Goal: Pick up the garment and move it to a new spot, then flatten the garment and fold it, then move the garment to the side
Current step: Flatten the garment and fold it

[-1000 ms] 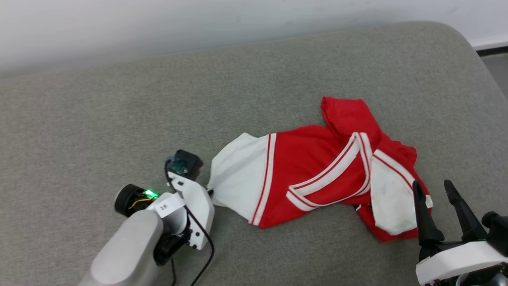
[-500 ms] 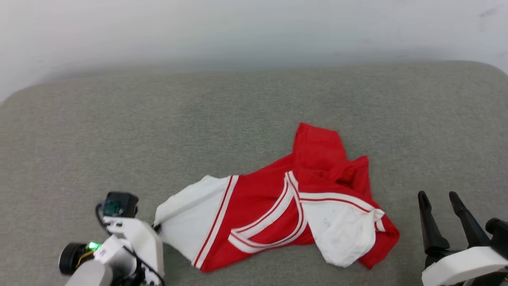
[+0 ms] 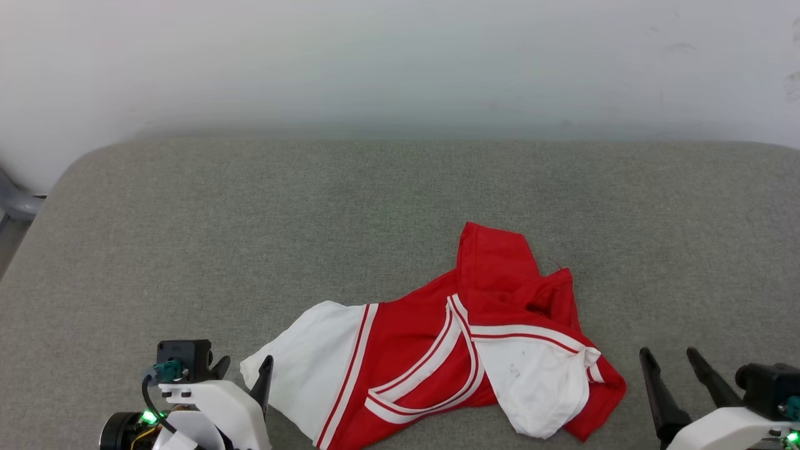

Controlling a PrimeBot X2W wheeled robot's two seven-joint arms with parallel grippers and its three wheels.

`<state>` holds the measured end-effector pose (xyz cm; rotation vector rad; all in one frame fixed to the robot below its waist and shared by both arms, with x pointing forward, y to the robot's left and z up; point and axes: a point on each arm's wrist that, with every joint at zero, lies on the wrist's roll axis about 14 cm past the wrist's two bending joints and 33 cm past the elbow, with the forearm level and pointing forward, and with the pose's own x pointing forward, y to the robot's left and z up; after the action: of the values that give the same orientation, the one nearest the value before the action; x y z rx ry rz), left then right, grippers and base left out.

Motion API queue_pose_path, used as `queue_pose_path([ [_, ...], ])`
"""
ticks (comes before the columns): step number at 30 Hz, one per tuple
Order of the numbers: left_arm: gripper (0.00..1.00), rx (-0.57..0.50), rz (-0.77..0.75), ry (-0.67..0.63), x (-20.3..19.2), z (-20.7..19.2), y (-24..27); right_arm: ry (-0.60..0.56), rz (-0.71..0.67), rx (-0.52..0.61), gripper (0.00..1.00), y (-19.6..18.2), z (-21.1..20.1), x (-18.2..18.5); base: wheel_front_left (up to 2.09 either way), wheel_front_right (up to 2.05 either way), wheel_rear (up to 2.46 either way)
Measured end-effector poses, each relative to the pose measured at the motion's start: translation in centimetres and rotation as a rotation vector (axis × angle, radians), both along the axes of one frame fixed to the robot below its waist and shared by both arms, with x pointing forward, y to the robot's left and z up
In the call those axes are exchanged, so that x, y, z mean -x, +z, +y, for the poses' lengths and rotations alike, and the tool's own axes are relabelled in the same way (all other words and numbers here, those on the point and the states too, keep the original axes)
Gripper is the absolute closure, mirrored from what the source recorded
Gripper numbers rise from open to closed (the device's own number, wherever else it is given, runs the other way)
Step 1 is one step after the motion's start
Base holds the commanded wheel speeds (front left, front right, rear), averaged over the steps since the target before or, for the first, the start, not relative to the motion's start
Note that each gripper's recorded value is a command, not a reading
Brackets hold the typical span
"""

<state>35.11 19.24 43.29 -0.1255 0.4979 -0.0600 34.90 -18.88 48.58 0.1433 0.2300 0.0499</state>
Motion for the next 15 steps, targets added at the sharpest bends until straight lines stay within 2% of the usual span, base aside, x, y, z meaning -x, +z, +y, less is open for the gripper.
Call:
queue_pose_path([
  [9, 0.0, 0.005, -0.395, 0.013, -1.3, -1.2, 7.1, 0.102, 0.277, 0.001, 0.0, -4.0, 2.5, 2.9, 0.0, 0.0, 0.0],
  [15, 0.0, 0.028, -0.535, 0.033, -1.1, -1.3, 9.8, 0.217, 0.397, 0.025, 0.0, -5.1, 5.4, 2.9, 0.0, 0.0, 0.0],
])
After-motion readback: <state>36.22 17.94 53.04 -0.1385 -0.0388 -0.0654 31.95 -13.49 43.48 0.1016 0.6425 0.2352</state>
